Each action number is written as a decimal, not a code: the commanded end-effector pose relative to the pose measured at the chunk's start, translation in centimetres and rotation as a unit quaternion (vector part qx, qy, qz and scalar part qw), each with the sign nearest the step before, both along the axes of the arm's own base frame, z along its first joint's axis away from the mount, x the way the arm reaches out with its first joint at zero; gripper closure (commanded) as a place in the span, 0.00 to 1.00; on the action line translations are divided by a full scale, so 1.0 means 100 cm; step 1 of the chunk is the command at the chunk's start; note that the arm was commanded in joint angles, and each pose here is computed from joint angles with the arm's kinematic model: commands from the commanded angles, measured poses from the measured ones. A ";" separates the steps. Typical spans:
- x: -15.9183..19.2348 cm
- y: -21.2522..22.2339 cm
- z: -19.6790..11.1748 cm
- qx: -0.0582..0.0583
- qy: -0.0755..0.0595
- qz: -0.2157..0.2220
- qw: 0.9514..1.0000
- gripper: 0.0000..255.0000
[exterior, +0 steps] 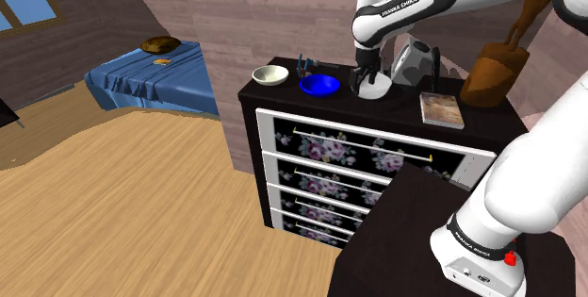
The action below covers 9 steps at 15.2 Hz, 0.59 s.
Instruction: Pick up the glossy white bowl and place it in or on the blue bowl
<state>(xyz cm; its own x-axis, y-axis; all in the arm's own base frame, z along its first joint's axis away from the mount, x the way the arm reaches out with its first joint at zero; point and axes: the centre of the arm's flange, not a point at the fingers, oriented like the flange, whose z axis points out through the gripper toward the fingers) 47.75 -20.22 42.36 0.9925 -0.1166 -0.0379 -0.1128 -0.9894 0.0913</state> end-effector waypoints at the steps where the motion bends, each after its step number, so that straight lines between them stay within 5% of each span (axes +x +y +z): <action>1: 0.014 -0.018 -0.011 -0.011 0.002 0.004 1.000 0.00; 9: 0.068 -0.087 -0.052 -0.052 0.008 0.018 0.998 0.00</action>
<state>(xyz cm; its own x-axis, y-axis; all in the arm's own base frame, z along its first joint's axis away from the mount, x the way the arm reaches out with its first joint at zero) 54.02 -27.99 37.74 0.9951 -0.0888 -0.0430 -0.0795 -0.9797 0.1841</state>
